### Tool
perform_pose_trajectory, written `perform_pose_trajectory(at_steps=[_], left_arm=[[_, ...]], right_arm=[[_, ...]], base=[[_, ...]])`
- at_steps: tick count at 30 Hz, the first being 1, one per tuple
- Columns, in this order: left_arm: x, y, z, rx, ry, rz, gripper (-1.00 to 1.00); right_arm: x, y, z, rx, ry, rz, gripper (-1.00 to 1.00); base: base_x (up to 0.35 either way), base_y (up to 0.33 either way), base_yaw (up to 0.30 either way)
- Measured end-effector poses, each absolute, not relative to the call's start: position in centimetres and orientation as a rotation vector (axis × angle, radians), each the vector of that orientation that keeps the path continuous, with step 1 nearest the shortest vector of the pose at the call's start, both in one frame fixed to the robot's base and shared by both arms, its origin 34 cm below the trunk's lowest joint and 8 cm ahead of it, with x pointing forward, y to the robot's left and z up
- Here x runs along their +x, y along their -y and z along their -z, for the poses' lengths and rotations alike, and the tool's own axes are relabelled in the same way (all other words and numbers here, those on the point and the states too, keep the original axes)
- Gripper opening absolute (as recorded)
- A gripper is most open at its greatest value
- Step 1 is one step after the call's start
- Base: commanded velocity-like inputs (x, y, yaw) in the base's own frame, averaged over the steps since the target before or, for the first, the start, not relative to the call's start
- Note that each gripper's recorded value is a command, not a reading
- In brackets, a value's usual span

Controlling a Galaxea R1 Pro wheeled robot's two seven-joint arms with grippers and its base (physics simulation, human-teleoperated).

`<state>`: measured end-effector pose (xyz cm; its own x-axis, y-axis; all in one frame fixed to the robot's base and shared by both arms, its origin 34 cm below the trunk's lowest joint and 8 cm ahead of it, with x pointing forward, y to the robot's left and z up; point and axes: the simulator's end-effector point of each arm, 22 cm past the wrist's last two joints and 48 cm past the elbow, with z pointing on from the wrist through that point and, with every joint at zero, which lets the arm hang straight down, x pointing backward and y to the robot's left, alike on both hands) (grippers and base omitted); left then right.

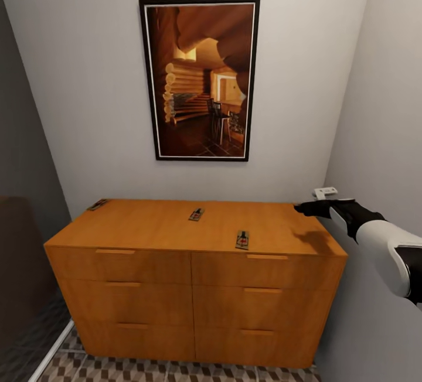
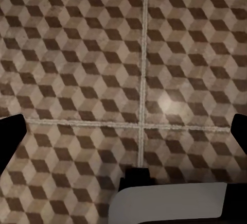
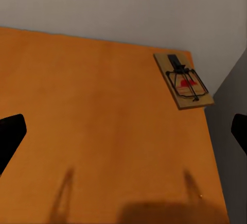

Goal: Take the four mousetraps from the cabinet in the bathroom and place them on the bathroom floor. Make sure all four end up on the same floor surface, and ensure that at least two of them are either under or directly next to the same bathroom sink.

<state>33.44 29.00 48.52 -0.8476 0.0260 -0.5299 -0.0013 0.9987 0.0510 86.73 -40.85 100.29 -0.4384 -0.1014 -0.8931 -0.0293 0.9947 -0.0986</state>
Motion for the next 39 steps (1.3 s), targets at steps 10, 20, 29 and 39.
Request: perform_pose_trajectory(at_steps=[10, 20, 29, 39], left_arm=[[33.4, -29.0, -48.5, 0.017, -2.583, -0.066, 1.00], [33.3, -29.0, -48.5, 0.018, -2.584, -0.066, 1.00], [33.3, -29.0, -48.5, 0.017, -2.585, -0.066, 1.00], [33.3, -29.0, -48.5, 0.019, -2.585, -0.066, 1.00]], right_arm=[[86.7, 41.0, -100.2, -0.091, -2.025, 0.083, 1.00], [86.7, 41.0, -100.1, -0.089, -2.028, 0.083, 1.00], [86.3, 42.1, -99.9, -0.076, -2.034, 0.092, 1.00], [86.1, 42.6, -99.8, -0.078, -2.038, 0.081, 1.00]], base=[[0.132, 0.000, 0.000], [0.098, 0.000, 0.000], [0.013, 0.000, 0.000], [0.001, 0.000, 0.000]])
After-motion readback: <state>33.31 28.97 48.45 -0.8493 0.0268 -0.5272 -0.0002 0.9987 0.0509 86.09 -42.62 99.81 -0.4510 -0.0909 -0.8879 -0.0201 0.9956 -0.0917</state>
